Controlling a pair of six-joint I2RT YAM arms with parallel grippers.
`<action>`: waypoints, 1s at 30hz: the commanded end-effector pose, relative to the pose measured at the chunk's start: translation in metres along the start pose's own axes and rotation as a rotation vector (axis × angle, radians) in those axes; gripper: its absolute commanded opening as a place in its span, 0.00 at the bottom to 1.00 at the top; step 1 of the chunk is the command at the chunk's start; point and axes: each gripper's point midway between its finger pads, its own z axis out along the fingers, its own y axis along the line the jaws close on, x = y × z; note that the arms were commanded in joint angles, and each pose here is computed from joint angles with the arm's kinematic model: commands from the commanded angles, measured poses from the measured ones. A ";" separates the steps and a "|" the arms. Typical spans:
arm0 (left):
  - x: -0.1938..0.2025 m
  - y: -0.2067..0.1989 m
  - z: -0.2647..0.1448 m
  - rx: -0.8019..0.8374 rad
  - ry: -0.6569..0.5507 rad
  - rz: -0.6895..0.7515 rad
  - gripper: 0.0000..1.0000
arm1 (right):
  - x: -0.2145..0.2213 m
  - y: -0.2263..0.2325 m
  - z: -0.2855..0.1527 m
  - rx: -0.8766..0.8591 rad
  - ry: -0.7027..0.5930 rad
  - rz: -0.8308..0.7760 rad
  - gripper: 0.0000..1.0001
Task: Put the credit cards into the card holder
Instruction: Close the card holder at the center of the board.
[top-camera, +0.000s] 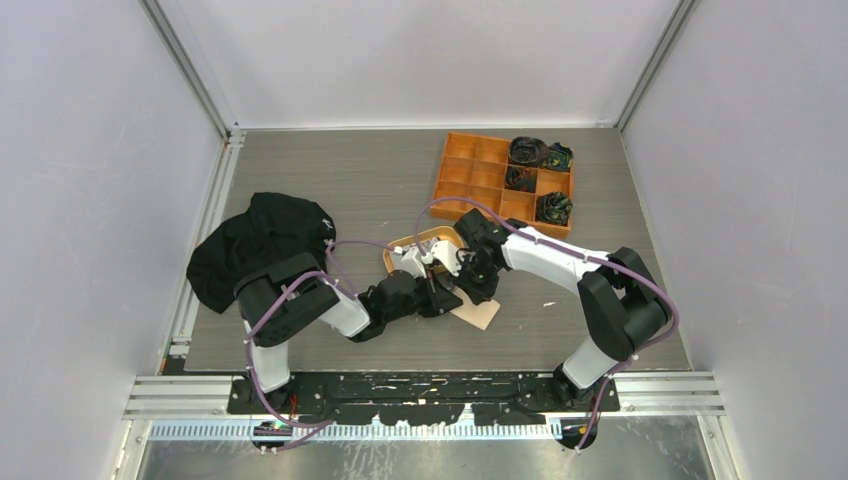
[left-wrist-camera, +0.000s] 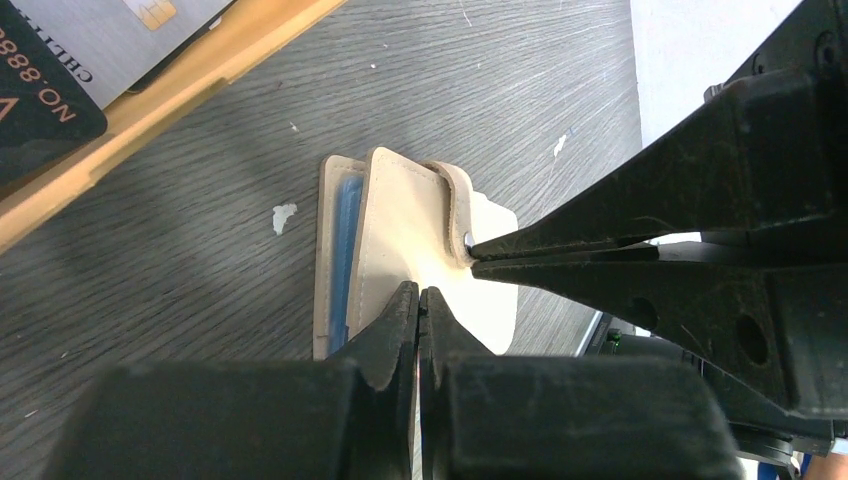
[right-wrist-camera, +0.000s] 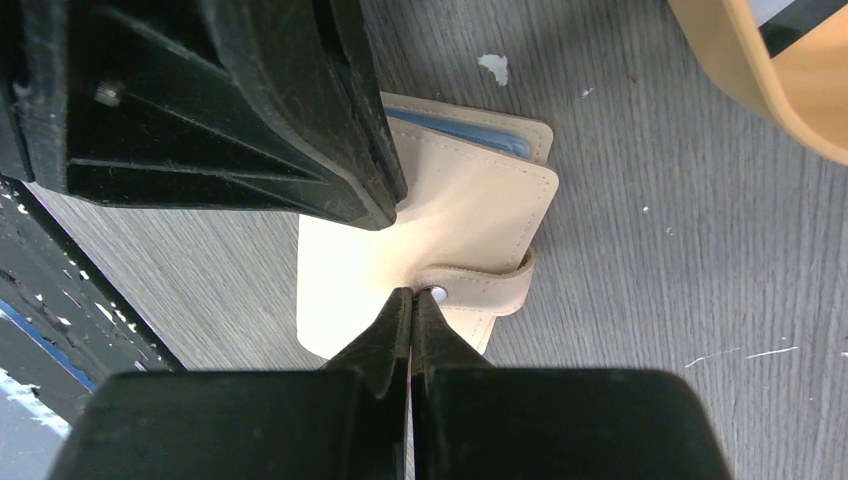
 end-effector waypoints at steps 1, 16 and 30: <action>-0.002 0.001 -0.001 0.009 -0.023 0.019 0.00 | 0.003 -0.004 0.002 0.029 0.014 0.010 0.01; -0.002 -0.001 -0.001 0.019 -0.025 0.020 0.00 | 0.000 -0.011 0.013 0.033 0.025 0.054 0.01; -0.006 -0.009 -0.003 0.038 -0.028 0.037 0.01 | -0.013 -0.002 0.006 -0.054 -0.003 0.071 0.21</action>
